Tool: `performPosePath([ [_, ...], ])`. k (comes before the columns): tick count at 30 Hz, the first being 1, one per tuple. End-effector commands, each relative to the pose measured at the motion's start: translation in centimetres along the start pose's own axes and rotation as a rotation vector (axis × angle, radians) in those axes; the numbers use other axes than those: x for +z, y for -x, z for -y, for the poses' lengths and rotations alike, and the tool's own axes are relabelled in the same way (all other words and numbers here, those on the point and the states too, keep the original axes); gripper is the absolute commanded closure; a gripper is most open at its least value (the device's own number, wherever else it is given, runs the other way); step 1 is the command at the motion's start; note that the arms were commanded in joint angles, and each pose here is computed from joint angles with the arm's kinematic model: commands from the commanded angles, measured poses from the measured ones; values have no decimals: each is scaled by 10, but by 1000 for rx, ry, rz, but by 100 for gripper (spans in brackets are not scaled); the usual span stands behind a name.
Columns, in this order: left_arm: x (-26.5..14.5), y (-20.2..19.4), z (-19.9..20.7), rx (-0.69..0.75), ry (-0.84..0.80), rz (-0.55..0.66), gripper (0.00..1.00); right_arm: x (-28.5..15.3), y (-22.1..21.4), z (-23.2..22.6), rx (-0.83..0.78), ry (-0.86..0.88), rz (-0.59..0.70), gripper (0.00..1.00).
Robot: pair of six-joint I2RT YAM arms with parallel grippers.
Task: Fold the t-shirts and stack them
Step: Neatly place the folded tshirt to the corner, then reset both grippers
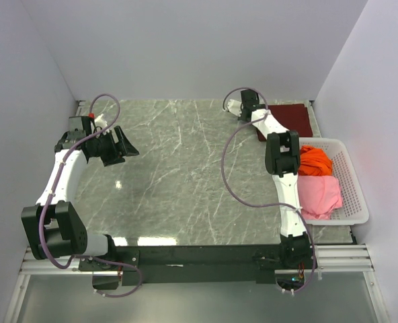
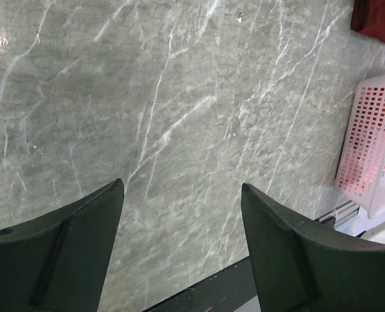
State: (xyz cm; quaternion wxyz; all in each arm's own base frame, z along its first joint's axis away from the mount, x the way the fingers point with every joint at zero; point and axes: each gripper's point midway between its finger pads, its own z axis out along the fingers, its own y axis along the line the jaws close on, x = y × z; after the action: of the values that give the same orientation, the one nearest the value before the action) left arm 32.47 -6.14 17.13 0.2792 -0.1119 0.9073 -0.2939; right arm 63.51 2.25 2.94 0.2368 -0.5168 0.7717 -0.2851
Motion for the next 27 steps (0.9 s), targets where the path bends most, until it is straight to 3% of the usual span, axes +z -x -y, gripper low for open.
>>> performPosePath([
  [1,-4,10,4,36,-15,39,22,12,-25,-3,-21,16,-54,100],
  [5,-5,10,5,37,-19,41,22,2,-13,-8,-29,29,-22,100],
  [10,-5,7,7,37,-29,40,21,-29,33,-3,-33,-7,92,100],
  [21,-12,5,13,87,-53,40,20,-107,113,13,99,-22,292,94],
  [24,-16,14,17,149,-59,66,19,-138,126,23,209,20,360,86],
  [25,-19,20,20,177,-64,86,18,-151,130,30,251,25,386,78],
  [26,-21,27,22,208,-67,113,15,-171,129,31,327,62,402,73],
  [27,-22,32,24,235,-67,129,4,-185,131,33,363,81,429,67],
])
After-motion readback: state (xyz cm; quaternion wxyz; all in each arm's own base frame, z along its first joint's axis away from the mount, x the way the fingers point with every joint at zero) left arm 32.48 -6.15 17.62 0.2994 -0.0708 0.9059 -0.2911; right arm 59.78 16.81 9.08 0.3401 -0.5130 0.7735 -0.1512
